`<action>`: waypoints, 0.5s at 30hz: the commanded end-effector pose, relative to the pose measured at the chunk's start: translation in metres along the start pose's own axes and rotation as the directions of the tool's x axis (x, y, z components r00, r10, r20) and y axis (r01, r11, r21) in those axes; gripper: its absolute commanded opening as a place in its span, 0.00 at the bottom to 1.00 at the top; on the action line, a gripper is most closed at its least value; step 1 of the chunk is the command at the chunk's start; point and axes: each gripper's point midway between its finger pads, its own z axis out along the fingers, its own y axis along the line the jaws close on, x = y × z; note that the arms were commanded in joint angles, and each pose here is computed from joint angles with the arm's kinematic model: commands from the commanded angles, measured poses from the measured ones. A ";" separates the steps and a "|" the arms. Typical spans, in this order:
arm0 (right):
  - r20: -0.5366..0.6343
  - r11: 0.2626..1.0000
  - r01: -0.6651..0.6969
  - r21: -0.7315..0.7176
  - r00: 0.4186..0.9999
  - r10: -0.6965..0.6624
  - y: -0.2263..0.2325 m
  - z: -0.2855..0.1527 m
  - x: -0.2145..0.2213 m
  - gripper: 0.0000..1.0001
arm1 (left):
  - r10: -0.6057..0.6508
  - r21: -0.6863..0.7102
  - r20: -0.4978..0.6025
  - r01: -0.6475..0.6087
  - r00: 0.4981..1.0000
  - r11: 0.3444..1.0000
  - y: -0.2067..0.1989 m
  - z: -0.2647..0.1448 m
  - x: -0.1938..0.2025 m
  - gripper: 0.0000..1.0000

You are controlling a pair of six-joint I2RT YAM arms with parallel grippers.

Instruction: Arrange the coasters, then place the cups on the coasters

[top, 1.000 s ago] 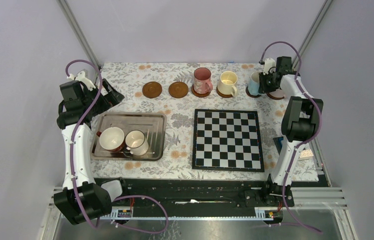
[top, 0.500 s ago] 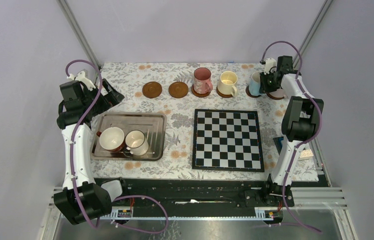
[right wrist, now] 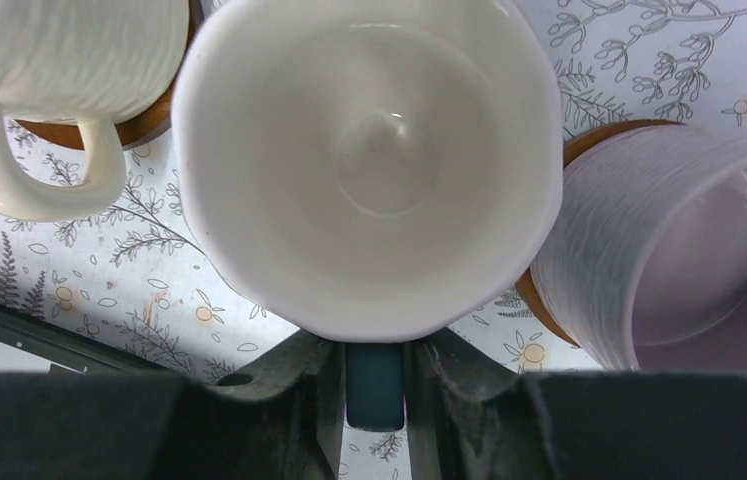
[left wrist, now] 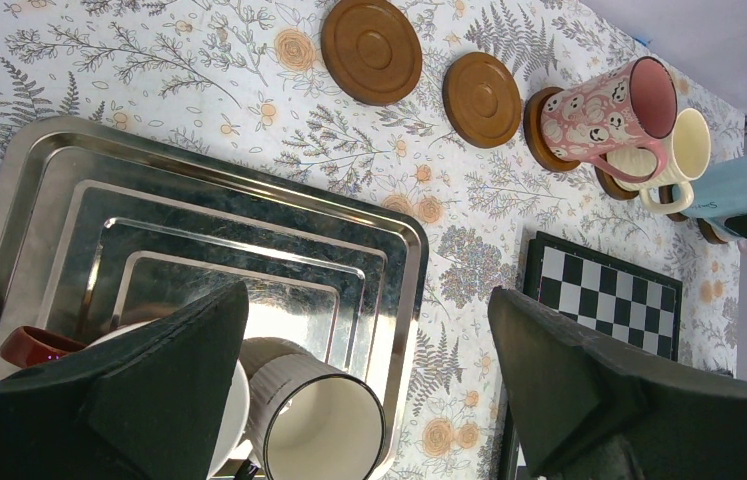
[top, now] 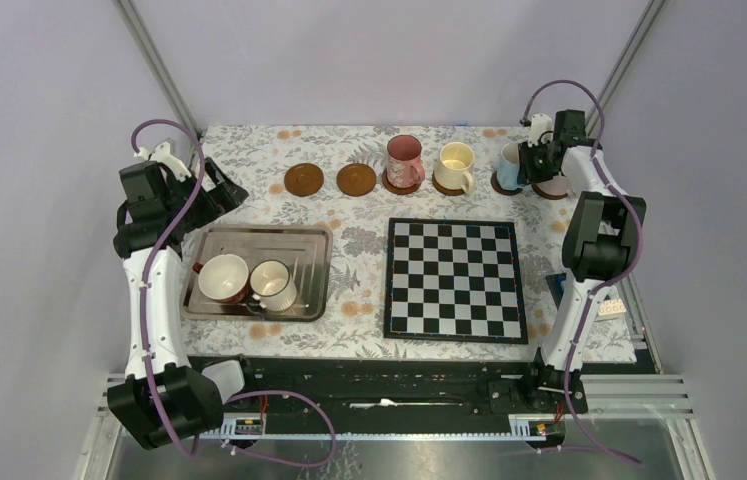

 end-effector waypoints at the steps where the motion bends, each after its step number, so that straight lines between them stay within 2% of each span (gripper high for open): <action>1: 0.072 1.000 0.006 -0.015 0.997 -0.005 -0.001 -0.011 -0.028 0.32 | 0.029 0.019 0.054 -0.030 0.998 0.999 -0.004 -0.001 -0.013 0.99; 7: 0.067 1.000 -0.005 -0.021 0.998 0.007 -0.001 -0.011 -0.028 0.35 | 0.032 0.018 0.057 -0.033 0.998 0.999 -0.004 -0.002 -0.013 0.99; 15: 0.059 1.000 -0.005 -0.027 0.998 0.006 0.000 -0.014 -0.026 0.48 | 0.031 0.018 0.057 -0.032 0.998 0.999 -0.004 -0.002 -0.013 0.99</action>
